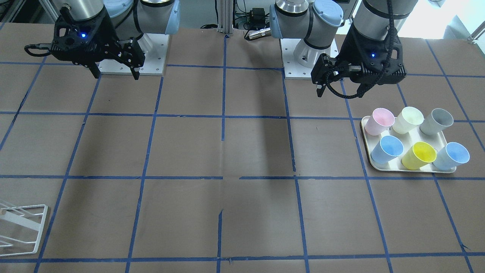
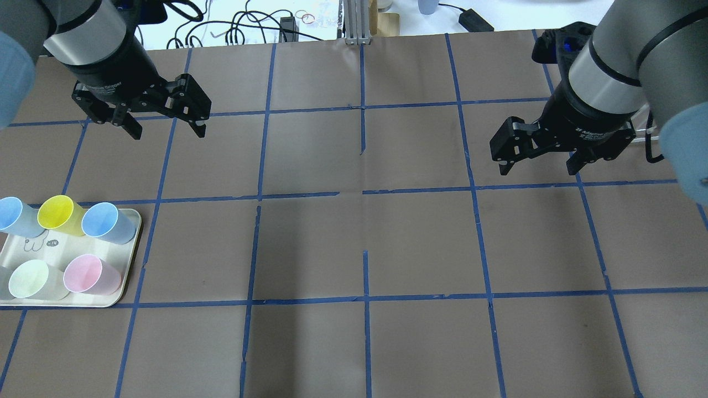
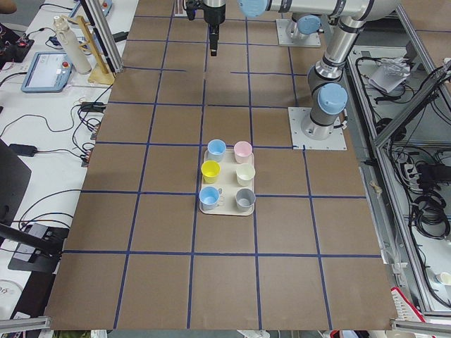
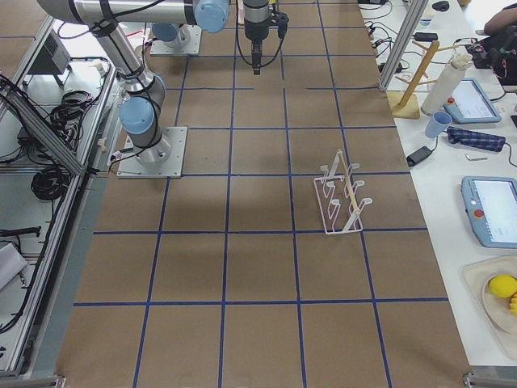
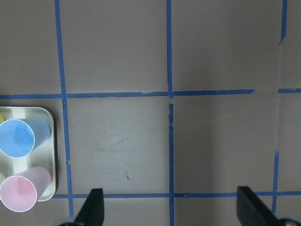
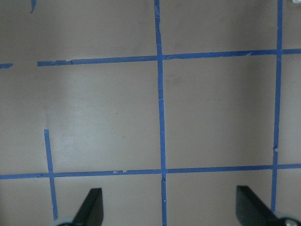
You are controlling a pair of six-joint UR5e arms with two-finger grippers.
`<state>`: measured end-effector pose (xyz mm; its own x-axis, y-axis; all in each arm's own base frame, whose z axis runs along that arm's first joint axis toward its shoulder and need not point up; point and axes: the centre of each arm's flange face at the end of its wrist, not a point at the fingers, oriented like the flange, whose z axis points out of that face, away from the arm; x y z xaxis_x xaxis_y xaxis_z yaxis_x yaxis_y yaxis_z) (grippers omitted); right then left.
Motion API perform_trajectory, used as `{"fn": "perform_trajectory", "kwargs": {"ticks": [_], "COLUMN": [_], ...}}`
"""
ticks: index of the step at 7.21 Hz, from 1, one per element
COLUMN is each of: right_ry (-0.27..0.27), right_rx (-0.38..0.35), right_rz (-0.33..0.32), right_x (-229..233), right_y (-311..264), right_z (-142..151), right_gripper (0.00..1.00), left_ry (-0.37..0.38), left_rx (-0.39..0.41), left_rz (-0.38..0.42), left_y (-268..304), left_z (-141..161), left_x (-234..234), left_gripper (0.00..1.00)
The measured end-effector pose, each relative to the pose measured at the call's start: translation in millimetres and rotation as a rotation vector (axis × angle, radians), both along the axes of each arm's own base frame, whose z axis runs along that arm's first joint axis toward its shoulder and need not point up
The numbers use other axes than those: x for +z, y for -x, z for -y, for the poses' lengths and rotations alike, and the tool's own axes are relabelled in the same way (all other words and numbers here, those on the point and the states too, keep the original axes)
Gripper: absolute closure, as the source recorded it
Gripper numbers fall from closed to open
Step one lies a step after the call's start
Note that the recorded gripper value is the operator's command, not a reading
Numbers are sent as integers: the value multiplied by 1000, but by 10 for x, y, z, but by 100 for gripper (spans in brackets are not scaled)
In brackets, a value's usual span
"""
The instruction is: Transfer IKEA cup to right arm and place on rack
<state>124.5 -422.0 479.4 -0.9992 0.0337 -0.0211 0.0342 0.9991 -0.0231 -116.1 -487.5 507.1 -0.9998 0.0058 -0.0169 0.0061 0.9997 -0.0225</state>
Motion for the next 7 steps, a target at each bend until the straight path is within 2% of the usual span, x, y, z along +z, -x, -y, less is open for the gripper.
{"fn": "perform_trajectory", "kwargs": {"ticks": [2, 3, 5, 7], "right_ry": [-2, -3, -3, 2], "right_rx": [-1, -1, 0, -3], "right_rz": [0, -1, -1, 2], "right_x": [-3, -4, 0, 17], "right_y": [0, 1, 1, -2], "right_z": [-2, -2, -5, -16], "right_gripper": [0, 0, 0, 0], "left_ry": [-6, -14, -41, -87], "left_rx": [1, -24, -142, -207], "left_rz": [0, -1, -1, -15], "left_y": [-31, -71, -294, -878], "left_z": [-1, 1, 26, 50], "left_x": [-31, -72, -221, -509], "left_gripper": [0, 0, 0, 0]}}
